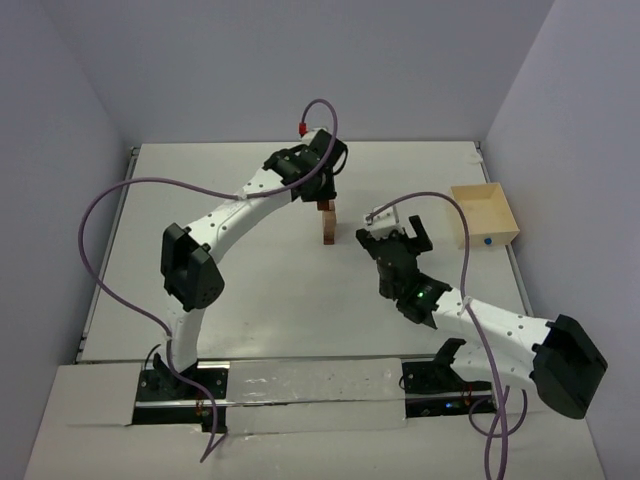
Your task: Build the wood block tower
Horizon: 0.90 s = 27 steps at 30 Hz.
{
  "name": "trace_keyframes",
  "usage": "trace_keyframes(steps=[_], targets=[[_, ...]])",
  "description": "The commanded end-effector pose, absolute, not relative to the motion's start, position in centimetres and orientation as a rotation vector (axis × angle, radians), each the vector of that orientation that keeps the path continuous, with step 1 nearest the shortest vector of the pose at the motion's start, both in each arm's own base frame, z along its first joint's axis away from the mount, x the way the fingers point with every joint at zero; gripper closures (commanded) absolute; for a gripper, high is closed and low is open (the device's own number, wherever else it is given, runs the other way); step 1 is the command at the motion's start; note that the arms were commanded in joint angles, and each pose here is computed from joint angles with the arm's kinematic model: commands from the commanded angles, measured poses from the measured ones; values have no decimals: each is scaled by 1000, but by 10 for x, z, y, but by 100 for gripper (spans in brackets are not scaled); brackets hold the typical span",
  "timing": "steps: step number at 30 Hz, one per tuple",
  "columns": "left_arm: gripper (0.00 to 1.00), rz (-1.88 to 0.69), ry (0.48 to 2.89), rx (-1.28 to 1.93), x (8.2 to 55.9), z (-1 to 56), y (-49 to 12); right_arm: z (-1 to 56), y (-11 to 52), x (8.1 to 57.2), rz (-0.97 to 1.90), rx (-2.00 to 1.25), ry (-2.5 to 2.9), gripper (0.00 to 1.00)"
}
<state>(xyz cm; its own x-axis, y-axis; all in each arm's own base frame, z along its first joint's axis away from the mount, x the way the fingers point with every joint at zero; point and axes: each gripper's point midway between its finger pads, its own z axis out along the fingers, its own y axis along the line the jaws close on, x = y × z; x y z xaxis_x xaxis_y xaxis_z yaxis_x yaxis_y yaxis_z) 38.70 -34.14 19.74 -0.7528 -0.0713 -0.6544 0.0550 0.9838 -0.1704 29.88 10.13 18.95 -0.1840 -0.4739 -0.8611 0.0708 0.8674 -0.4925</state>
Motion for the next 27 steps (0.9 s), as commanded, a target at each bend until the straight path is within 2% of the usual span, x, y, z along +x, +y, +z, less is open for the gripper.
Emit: trace_keyframes(steps=[1, 15, 27], targets=[[100, -318, 2325, -90, 407, 234, -333, 182, 88, 303, -383, -186, 1860, 0], [100, -323, 2373, -31, 414, 208, -348, 181, 87, 337, -250, -42, 2056, 0], [100, -340, 2421, 10, 412, 188, -360, 175, 76, 345, -241, 16, 2127, 0]])
